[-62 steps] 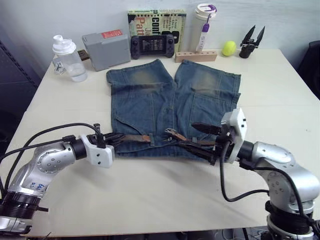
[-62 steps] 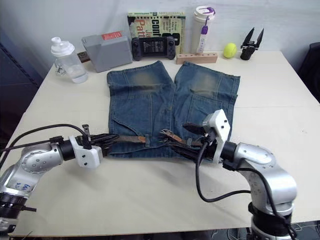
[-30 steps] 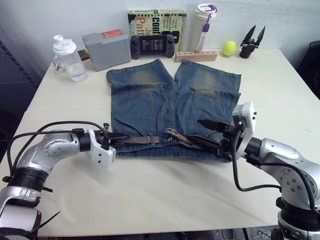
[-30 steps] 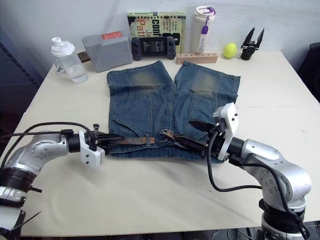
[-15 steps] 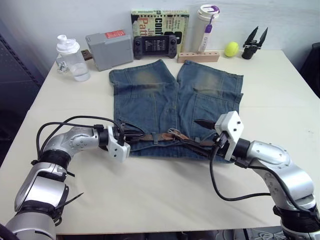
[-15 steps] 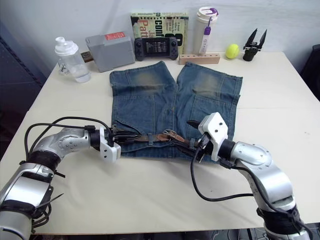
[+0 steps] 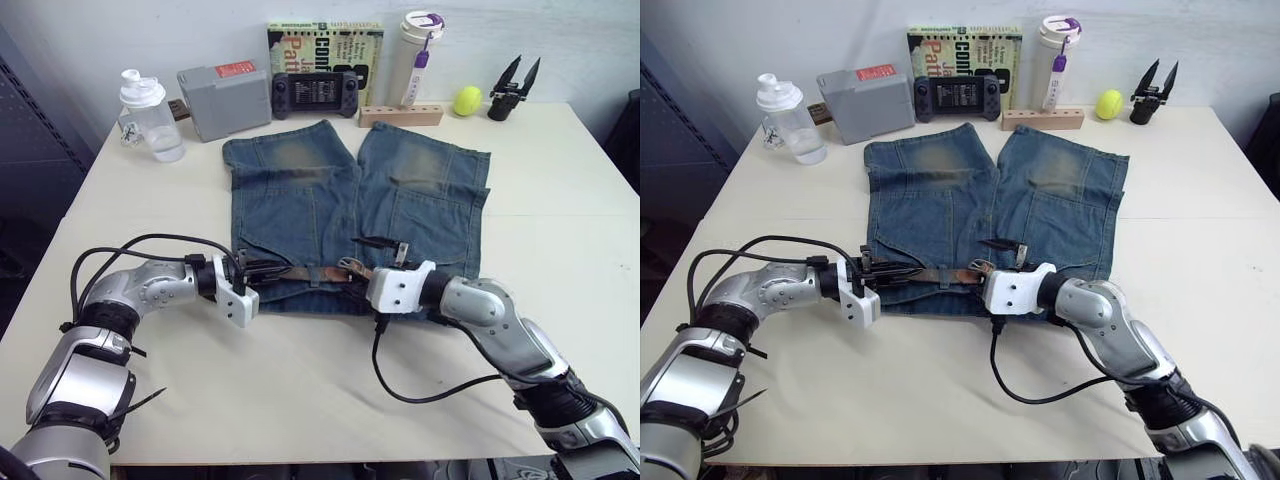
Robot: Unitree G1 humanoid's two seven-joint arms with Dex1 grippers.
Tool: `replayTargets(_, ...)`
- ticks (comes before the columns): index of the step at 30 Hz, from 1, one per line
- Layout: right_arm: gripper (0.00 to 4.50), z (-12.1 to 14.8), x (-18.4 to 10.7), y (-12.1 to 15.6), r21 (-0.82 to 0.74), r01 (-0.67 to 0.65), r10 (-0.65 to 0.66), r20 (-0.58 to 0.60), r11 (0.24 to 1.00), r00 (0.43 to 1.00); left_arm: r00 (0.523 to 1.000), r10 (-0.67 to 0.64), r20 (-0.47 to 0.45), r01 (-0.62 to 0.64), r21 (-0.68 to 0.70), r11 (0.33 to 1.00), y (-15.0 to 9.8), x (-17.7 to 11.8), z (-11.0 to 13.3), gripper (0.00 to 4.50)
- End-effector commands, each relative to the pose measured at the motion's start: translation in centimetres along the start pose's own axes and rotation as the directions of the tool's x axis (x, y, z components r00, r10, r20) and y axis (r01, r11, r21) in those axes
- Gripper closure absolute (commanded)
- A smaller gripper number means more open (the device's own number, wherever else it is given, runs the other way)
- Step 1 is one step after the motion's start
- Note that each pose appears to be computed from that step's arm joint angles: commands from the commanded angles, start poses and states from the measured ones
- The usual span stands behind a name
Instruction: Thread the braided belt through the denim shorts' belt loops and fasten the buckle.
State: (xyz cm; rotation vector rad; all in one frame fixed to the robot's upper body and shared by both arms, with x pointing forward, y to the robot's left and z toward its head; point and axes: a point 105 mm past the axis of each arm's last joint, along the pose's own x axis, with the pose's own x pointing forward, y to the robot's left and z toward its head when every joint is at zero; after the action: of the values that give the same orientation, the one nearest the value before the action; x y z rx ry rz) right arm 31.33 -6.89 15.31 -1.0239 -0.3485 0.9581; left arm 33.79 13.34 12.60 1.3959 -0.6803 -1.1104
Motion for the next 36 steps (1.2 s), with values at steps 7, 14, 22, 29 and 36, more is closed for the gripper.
replayTargets(7, 0.12, 0.1, 2.3, 0.8, -0.099, 0.0, -0.002, -0.022, 0.995, 1.0, 0.998, -0.057, 0.036, 0.058, -0.037, 0.998, -2.3, 0.6, 1.0, 4.5)
replayTargets(14, 0.12, -0.2, 2.7, -0.6, -0.156, 0.103, -0.113, -0.053, 0.982, 0.992, 0.997, -0.065, 0.036, 0.066, -0.039, 0.997, -2.4, 0.5, 1.1, 4.5)
replayTargets(22, 0.67, 1.7, 2.0, -0.7, -0.218, 0.109, -0.107, 0.021, 0.97, 0.994, 0.997, -0.07, 0.032, 0.072, -0.043, 0.996, -2.5, 0.5, 1.0, 4.5)
replayTargets(29, 3.67, 2.2, 2.3, -0.2, -0.233, 0.084, -0.078, 0.034, 0.969, 0.996, 0.997, -0.067, 0.03, 0.068, -0.047, 0.997, -2.4, 0.6, 0.9, 4.5)
replayTargets(36, 4.31, 2.0, 2.4, 0.4, -0.197, 0.056, -0.052, 0.023, 0.979, 0.998, 0.998, -0.057, 0.029, 0.058, -0.044, 0.997, -2.3, 0.7, 1.0, 4.5)
